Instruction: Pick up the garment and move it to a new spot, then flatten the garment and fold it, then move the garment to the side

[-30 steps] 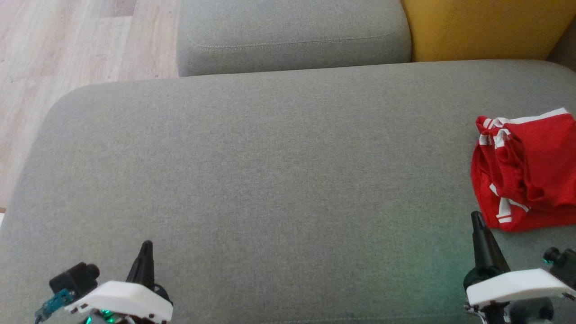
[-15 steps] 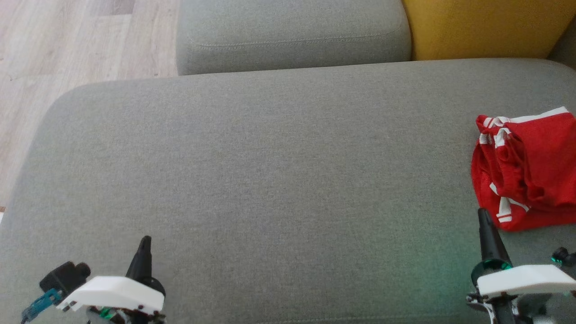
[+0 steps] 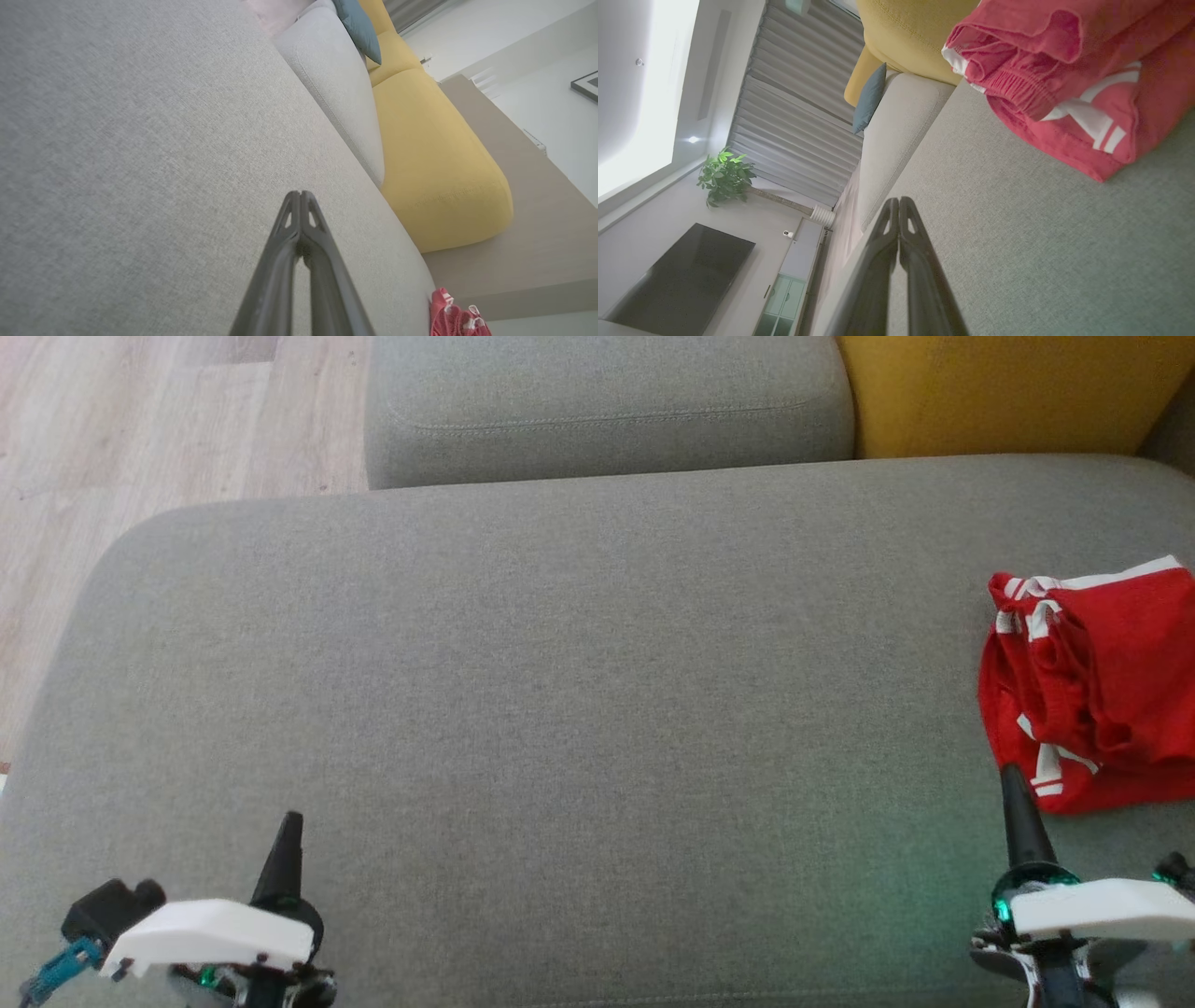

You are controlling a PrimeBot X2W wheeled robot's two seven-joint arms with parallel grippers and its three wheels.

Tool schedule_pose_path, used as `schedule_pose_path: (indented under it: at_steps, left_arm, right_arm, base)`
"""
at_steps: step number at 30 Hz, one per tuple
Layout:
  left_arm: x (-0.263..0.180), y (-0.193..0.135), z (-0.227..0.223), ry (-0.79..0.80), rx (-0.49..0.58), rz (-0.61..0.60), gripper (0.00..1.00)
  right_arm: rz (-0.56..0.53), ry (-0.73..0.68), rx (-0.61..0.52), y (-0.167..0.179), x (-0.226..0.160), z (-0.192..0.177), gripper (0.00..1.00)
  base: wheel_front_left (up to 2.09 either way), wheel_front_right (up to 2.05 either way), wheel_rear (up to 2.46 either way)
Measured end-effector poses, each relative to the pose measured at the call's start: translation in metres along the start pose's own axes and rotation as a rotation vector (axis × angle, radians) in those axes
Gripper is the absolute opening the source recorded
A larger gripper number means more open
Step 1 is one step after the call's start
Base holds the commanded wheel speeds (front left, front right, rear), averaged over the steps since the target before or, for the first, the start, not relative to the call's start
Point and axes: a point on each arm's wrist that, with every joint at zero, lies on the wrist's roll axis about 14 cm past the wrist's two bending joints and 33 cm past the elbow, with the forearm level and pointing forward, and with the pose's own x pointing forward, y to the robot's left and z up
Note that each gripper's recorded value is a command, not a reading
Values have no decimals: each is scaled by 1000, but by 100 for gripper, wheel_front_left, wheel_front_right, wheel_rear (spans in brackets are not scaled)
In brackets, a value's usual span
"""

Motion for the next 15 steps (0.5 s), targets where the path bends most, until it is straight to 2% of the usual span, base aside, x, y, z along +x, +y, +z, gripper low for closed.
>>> schedule_pose_path:
  at_steps: [15]
  left_arm:
    - [8, -12, 8, -8, -197, -49, 0]
  right_arm:
    - [1, -26, 169, -1, 8, 7, 0]
  base:
    - [0, 0, 0]
